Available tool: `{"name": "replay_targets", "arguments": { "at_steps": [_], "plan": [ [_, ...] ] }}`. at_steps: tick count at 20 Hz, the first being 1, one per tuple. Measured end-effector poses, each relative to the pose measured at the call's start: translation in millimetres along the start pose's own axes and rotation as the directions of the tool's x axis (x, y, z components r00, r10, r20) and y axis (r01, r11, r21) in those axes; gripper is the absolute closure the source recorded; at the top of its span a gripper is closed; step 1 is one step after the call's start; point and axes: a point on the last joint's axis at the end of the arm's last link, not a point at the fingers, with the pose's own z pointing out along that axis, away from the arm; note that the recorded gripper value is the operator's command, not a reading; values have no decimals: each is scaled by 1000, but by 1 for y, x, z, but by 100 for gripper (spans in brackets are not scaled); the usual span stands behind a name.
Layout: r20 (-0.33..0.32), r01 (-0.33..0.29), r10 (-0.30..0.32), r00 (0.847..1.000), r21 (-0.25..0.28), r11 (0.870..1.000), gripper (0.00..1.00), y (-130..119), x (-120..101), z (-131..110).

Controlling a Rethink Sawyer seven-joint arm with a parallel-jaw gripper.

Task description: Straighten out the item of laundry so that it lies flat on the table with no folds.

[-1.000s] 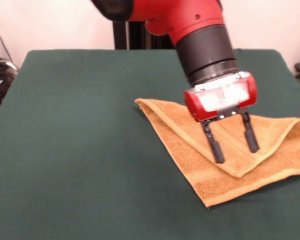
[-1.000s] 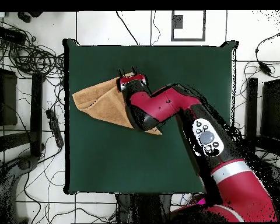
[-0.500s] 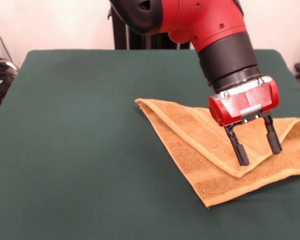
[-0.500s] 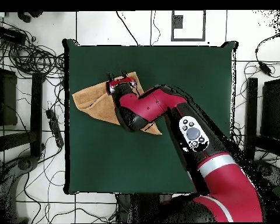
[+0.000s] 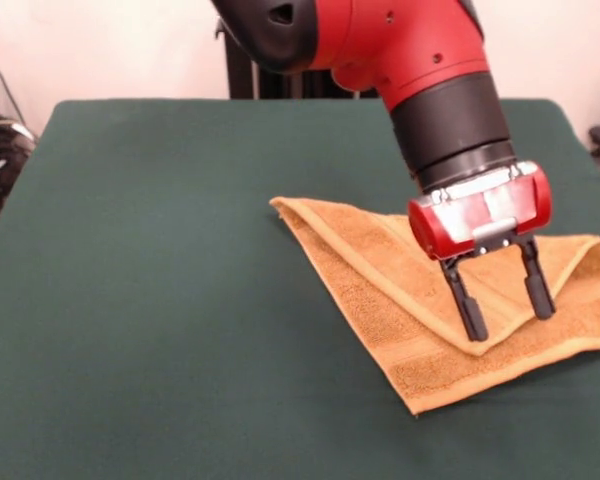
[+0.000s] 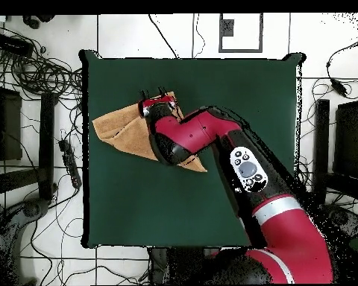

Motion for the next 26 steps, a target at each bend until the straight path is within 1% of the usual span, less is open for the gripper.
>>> {"name": "replay_targets", "arguments": {
  "at_steps": [2, 5, 7, 9, 10, 16, 18, 26],
  "plan": [
    [-10, -18, 18, 1000, 12, 1000, 0, -4, 0, 0],
    [-41, -55, 56, 998, 34, 998, 0, -11, 5, 2],
    [-80, -91, 95, 992, 61, 994, 0, -21, 14, 3],
    [-103, -107, 115, 988, 77, 991, 0, -27, 20, 3],
    [-129, -122, 134, 983, 94, 988, 0, -33, 27, 3],
    [-167, -145, 165, 972, 125, 982, 0, -49, 40, 2],
    [-175, -151, 171, 970, 123, 981, 0, -48, 46, 4],
    [-186, -157, 177, 967, 119, 980, 0, -46, 53, 6]
  ]
}}
